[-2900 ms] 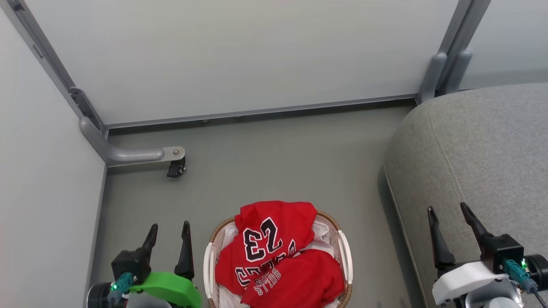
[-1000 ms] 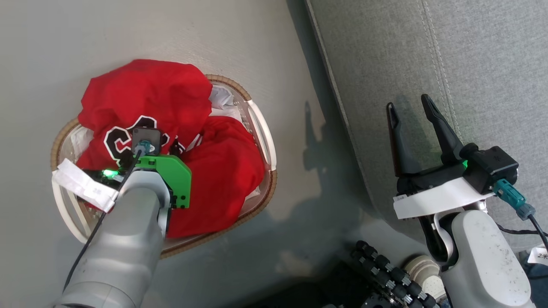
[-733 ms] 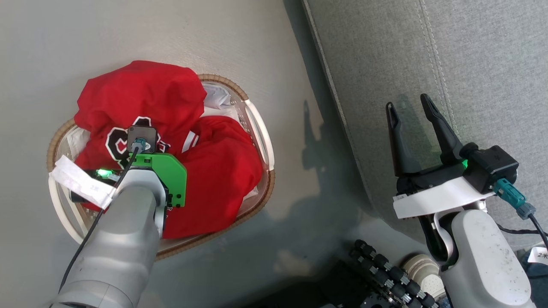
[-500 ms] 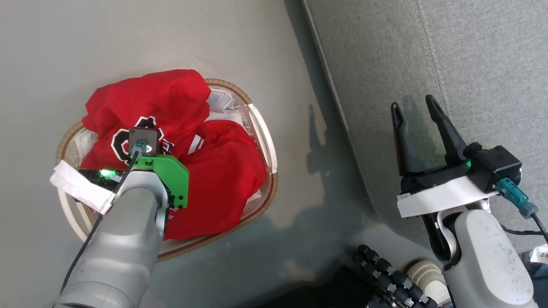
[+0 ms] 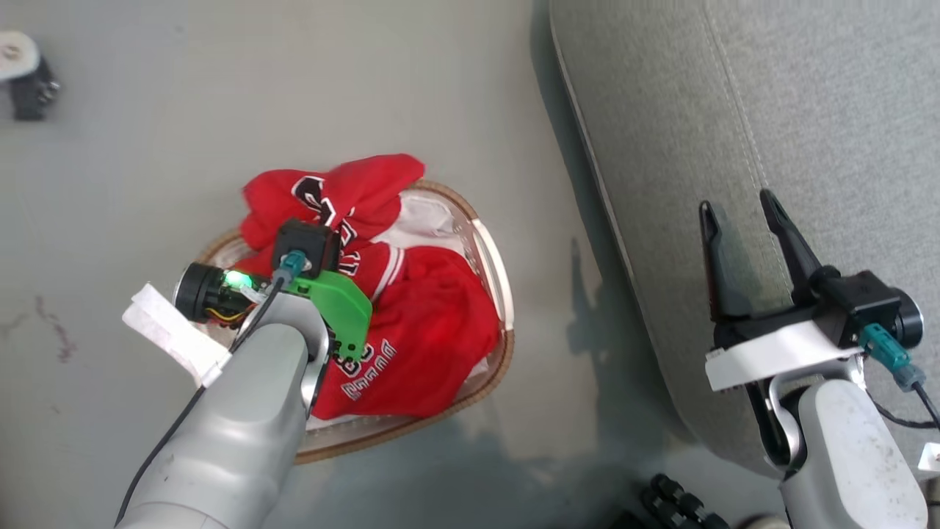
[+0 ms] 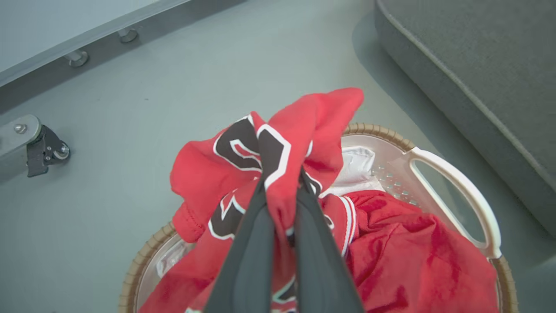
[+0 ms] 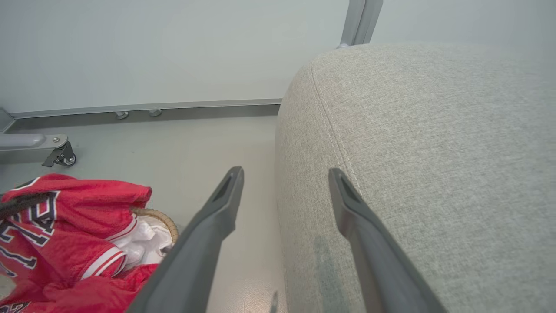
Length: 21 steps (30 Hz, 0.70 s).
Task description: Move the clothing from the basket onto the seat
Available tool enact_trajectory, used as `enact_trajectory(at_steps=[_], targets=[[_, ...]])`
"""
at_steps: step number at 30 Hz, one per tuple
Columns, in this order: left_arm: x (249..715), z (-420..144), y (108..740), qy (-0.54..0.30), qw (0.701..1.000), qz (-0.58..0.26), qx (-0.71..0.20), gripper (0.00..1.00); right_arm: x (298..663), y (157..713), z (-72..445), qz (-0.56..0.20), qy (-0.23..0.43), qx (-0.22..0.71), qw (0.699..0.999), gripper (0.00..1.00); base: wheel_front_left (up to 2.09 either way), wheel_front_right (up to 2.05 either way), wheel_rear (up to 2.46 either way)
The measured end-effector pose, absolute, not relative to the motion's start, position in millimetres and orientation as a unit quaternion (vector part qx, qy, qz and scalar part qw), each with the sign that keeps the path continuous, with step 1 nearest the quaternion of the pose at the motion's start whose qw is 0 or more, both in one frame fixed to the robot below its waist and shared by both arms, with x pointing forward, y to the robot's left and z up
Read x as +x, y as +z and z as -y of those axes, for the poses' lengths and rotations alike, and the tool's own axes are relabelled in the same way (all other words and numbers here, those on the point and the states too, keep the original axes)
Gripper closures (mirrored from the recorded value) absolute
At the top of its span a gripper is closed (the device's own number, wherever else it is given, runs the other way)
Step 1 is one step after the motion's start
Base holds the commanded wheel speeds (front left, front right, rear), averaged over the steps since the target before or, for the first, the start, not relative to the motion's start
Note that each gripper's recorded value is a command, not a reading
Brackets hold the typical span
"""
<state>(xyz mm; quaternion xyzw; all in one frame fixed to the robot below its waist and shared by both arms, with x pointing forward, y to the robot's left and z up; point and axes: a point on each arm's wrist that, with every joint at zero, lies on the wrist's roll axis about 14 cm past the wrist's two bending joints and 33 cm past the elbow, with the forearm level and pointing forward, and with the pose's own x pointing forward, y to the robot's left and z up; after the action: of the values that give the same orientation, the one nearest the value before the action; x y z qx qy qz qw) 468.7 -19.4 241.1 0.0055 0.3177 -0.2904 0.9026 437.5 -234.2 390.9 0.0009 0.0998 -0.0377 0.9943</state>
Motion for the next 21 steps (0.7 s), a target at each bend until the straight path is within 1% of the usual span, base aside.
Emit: enact_trajectory(at_steps=[4, 10, 14, 21], targets=[[477.7, 12.3, 279.1, -0.303, 0.915, -0.266, 0.023, 1.0, 429.9, 403.8, 229.8, -0.089, -0.032, -0.006, 0.996, 0.0, 0.0, 0.0, 0.0], [496.2, 5.5, 360.3, -0.328, 0.929, -0.158, 0.065, 1.0, 411.0, 424.0, 220.9, -0.072, -0.021, -0.011, 0.997, 0.0, 0.0, 0.0, 0.0], [504.4, -0.1, 416.5, -0.339, 0.931, -0.088, 0.102, 1.0, 399.1, 437.4, 214.2, -0.059, -0.012, -0.012, 0.998, 0.0, 0.0, 0.0, 0.0], [514.6, -14.9, 539.0, -0.33, 0.931, 0.046, 0.15, 1.0, 381.9, 469.0, 192.6, -0.016, 0.017, -0.007, 1.0, 0.0, 0.0, 0.0, 0.0]])
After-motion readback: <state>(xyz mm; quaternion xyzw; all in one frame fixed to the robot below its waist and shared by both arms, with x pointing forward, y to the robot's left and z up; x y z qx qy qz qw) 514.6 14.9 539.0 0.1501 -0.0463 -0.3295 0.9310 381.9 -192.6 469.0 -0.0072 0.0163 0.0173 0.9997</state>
